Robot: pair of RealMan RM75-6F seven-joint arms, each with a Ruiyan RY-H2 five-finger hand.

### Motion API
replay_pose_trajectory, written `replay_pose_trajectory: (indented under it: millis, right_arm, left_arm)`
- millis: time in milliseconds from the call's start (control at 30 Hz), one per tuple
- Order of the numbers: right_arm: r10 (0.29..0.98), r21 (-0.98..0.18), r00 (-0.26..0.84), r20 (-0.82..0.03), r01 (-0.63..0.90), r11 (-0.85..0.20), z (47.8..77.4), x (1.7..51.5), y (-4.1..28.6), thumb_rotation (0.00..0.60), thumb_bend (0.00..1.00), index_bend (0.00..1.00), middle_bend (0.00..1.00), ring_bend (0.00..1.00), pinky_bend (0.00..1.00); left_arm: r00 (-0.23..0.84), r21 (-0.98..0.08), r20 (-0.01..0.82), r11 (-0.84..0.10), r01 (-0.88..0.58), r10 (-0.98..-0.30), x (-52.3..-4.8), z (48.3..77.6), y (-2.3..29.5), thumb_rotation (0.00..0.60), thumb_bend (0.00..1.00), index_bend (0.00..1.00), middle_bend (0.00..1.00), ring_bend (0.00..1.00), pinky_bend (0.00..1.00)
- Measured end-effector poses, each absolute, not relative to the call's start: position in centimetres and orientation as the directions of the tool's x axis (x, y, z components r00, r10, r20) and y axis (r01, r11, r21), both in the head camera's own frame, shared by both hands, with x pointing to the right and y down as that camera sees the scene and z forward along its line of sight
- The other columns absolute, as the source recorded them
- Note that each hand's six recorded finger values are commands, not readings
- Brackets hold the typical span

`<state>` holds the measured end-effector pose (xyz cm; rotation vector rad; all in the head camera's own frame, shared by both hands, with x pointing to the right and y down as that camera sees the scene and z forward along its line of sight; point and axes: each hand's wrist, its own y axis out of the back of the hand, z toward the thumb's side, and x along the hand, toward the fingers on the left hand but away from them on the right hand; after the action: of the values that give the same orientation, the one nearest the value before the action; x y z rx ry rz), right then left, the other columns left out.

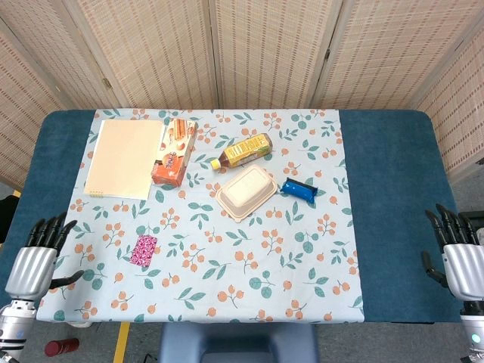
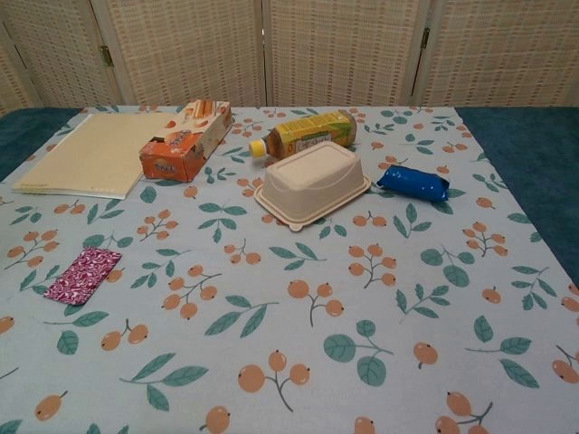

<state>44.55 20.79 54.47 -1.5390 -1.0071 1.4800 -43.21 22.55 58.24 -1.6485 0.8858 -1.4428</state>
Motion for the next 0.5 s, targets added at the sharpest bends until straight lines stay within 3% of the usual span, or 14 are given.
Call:
replay_pose_trajectory:
  millis: [500]
  right_arm:
    - [0.915,-0.915,0.015,-0.402,0.038,-0.402,54.3,44.6,20.9,0.6,0.5,0.0,0.0,0.0,0.0]
  left_arm:
    - [0.357,-0.767,0.62,-0.635,0.09,-0.699,-36.7,61.8,21.4,0.6,0.09,0.22,0.0,0.0,0.0]
